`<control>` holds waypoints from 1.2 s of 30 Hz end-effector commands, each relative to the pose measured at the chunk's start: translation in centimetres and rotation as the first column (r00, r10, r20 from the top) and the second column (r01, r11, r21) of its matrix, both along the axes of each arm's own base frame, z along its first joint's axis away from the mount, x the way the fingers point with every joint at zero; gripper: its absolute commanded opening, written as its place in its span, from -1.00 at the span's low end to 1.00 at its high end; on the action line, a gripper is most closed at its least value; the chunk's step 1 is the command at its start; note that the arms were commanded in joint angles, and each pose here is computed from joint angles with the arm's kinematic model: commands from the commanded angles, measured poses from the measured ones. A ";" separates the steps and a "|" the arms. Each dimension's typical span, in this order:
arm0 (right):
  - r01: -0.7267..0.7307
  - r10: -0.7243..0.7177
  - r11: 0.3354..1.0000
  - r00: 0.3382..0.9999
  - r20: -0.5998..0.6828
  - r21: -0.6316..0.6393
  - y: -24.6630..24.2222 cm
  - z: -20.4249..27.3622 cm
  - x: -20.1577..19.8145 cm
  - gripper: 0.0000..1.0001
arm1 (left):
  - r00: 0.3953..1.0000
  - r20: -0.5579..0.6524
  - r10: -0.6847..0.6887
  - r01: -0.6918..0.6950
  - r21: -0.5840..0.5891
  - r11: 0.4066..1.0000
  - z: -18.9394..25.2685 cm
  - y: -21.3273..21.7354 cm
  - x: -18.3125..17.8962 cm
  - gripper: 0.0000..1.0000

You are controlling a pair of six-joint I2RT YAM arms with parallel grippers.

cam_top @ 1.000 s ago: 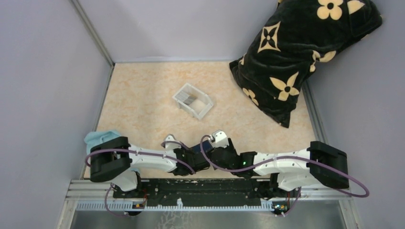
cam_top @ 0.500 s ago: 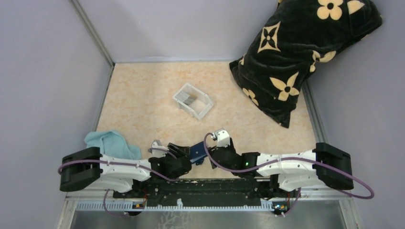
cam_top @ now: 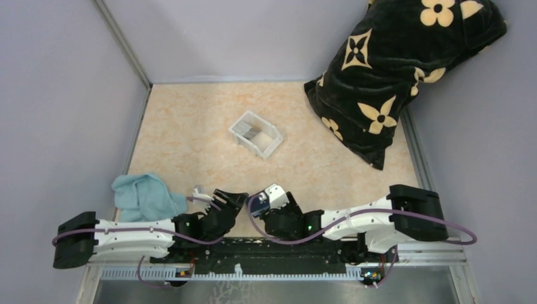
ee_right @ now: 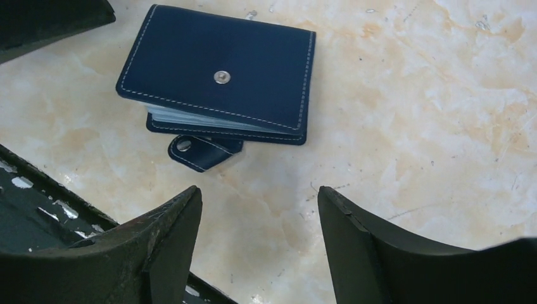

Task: Put the credit cards into the card holder
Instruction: Close the card holder at the center of the board.

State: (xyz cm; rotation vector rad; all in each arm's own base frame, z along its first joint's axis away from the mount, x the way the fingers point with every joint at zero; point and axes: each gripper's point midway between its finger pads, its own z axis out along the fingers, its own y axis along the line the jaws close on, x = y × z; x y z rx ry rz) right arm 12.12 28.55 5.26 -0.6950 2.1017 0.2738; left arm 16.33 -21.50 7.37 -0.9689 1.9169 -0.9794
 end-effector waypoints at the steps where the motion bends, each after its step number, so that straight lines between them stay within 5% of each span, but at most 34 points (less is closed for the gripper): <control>1: -0.011 0.013 1.000 0.996 0.093 -0.016 2.7 1.7 0.1 0.34 | 0.999 -0.024 0.031 -0.030 0.058 0.998 -1.4 2.2 -0.3 0.26; 20: -0.053 0.093 0.975 0.979 0.183 -0.214 4.8 -1.0 0.0 0.16 | 0.987 -0.049 0.151 -0.151 0.002 0.988 -3.3 5.7 -0.2 -0.04; 36: -0.081 0.158 0.947 0.960 0.231 -0.311 5.3 -2.4 0.6 -0.02 | 0.981 -0.062 0.184 -0.185 -0.003 0.983 -4.5 6.4 -0.1 -0.06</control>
